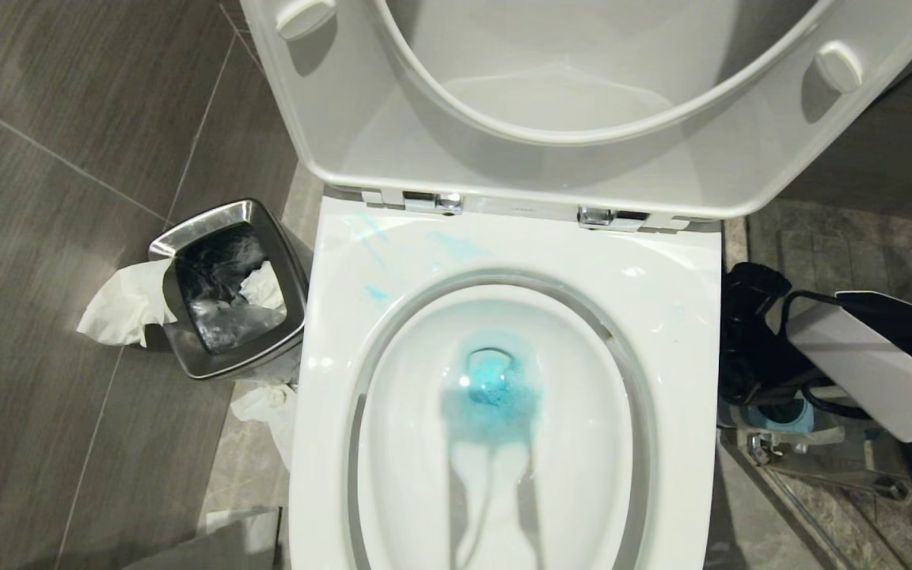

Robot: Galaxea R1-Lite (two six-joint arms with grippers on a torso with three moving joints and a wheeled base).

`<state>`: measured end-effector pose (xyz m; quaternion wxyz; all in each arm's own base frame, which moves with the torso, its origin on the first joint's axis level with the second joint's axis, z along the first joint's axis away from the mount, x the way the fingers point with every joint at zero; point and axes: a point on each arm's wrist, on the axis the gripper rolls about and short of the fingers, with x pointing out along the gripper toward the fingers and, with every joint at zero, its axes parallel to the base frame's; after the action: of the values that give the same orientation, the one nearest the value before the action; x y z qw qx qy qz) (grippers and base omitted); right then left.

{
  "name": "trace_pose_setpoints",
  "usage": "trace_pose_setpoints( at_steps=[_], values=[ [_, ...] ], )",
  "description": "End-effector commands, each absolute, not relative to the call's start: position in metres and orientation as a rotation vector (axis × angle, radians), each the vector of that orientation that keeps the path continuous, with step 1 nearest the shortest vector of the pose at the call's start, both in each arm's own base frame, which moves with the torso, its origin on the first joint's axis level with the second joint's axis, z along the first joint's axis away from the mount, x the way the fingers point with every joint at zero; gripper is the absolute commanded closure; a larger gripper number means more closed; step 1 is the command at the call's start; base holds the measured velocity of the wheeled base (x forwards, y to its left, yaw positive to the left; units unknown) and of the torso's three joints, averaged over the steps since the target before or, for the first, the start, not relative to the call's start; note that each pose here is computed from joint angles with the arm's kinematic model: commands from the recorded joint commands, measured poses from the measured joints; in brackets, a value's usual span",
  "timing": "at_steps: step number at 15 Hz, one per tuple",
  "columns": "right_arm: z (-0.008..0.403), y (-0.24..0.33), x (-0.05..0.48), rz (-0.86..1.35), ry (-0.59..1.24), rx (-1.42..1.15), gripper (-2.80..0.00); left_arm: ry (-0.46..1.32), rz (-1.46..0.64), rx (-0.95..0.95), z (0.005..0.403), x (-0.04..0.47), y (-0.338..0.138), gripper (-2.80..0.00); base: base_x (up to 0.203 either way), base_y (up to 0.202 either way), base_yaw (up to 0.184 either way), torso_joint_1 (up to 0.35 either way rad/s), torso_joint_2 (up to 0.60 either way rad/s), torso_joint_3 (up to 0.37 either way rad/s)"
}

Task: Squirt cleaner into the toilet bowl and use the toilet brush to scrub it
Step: Place the cleaning agent on the floor

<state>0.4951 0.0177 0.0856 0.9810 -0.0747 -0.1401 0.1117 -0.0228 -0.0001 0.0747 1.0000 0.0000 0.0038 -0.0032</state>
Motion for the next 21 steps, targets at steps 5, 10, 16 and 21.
trace_pose_setpoints(
  at_steps=[5,10,16,21],
  values=[
    [0.084,0.023,0.486,0.247,-0.256,-0.137,-2.80,0.012,-0.006,0.000,0.074,-0.022,0.000,0.00,0.000,0.000,0.000,0.000,0.00,0.000],
    [0.086,0.028,0.474,0.286,-0.224,-0.080,-2.80,0.012,-0.006,0.000,0.074,-0.022,0.000,0.00,0.000,0.000,0.000,0.000,0.00,0.000],
    [0.082,0.029,0.457,0.354,-0.223,-0.043,-2.80,0.012,-0.006,0.000,0.074,-0.022,0.000,0.00,0.000,0.000,0.000,0.000,0.00,0.000],
    [0.088,0.028,0.445,0.352,-0.223,-0.041,-2.80,0.012,-0.006,0.000,0.074,-0.022,0.000,0.00,0.000,0.000,0.000,0.000,0.00,0.000]
  ],
)
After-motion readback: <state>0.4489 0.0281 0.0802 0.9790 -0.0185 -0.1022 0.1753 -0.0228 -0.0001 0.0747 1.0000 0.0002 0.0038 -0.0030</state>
